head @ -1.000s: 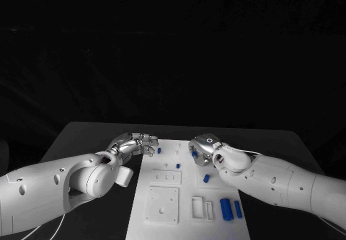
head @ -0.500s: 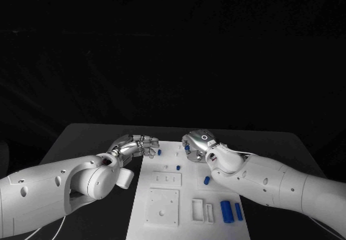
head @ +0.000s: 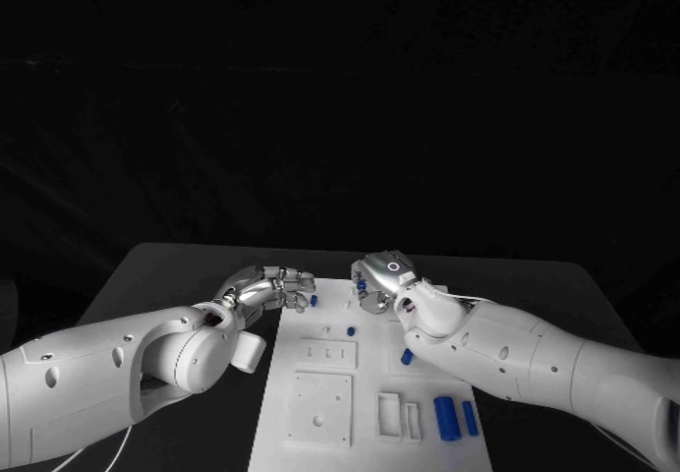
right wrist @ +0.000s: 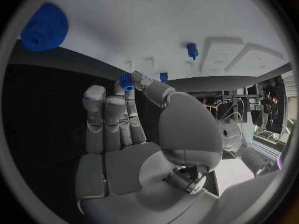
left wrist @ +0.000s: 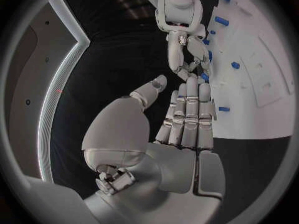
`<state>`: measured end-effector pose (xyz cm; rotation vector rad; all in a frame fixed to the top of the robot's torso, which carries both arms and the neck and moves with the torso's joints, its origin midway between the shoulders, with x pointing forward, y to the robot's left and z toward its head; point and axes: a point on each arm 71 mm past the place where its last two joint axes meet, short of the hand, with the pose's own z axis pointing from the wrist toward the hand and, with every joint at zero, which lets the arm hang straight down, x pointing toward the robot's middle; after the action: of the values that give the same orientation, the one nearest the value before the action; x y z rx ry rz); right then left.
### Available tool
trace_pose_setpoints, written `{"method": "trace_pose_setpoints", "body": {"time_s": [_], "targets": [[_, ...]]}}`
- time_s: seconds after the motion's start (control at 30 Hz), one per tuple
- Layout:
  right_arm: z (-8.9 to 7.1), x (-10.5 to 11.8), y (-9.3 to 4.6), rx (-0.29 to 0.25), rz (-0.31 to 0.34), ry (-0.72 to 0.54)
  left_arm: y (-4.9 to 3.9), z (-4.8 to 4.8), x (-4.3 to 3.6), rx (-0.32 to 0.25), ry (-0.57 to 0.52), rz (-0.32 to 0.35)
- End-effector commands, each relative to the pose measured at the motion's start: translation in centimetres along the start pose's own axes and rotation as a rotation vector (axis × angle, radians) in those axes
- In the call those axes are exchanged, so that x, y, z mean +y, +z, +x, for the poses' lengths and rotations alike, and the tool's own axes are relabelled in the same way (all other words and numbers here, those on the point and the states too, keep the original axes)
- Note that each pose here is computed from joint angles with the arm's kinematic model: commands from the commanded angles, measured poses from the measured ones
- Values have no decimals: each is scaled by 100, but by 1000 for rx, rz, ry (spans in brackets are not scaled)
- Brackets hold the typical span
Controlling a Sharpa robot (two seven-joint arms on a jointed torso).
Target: Assemble the parts on the task board
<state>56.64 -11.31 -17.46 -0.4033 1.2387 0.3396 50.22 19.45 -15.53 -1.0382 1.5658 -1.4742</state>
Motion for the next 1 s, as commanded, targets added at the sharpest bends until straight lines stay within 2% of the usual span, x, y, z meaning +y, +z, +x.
{"method": "trace_pose_setpoints", "body": {"time_s": [0.03, 0.53, 1.0], "targets": [[-16, 14, 31, -13, -8, -15, -4, 33, -19, 16, -8, 8], [9, 47, 90, -4, -9, -17, 5, 65, -91, 23, -4, 21], [20, 40, 97, 5, -6, -12, 17, 83, -110, 25, -2, 24]]}}
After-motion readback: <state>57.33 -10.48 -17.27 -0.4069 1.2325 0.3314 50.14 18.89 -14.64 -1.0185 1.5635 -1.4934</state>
